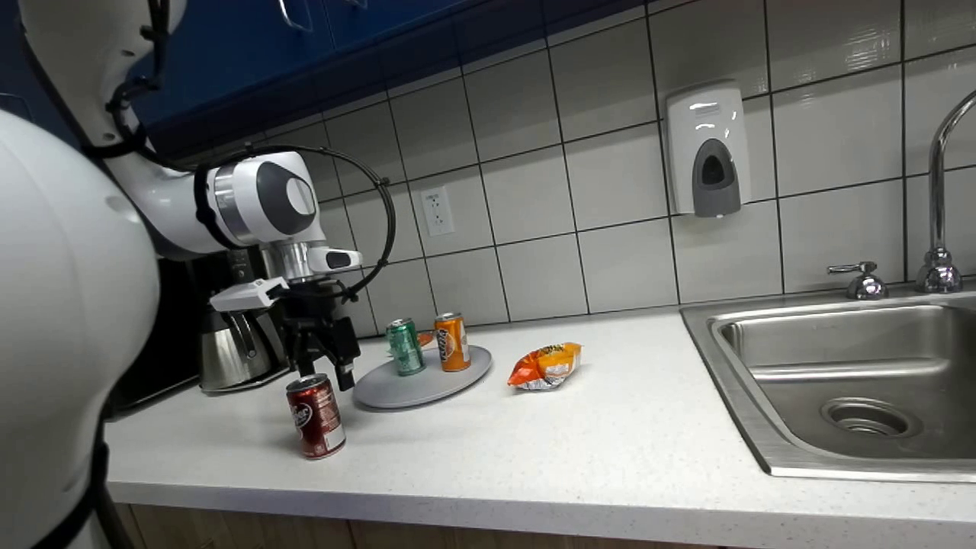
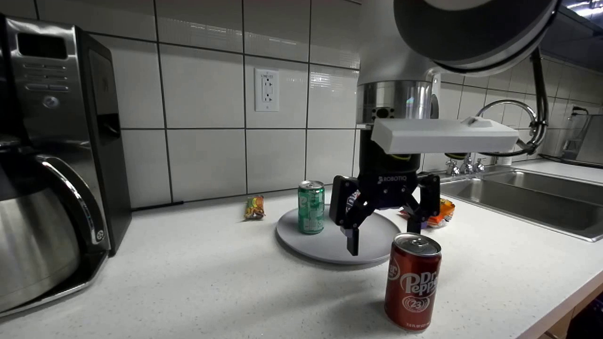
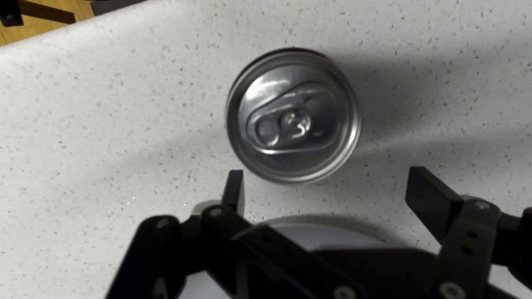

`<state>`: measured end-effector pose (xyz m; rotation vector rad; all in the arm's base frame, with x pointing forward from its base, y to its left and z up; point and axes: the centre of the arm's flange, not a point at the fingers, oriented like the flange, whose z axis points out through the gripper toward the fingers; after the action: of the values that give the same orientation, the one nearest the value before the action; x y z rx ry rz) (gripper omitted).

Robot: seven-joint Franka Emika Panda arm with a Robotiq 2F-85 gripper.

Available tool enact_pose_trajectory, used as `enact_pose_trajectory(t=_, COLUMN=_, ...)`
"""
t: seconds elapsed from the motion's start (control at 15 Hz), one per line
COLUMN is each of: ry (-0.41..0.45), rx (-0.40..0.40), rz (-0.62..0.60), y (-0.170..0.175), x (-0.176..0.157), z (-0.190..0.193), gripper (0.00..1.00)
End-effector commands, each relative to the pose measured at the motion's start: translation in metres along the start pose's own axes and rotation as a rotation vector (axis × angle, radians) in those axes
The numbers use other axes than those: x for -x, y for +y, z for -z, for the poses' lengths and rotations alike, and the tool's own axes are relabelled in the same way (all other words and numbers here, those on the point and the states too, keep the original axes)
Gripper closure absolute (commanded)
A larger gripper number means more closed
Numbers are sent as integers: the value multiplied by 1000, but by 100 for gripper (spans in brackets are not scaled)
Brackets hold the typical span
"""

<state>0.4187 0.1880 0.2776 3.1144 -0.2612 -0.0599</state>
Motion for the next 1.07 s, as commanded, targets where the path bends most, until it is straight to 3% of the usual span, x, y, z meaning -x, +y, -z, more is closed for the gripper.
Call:
enact_pose_trajectory(t=0.0, ry=18, rx=-18, rz=-44, y=12, x=23, z=10, gripper=0)
enact_pose_trajectory(t=1.0, ry=3, rx=-15, rz=-61, y=25, x=44, z=14, gripper=0)
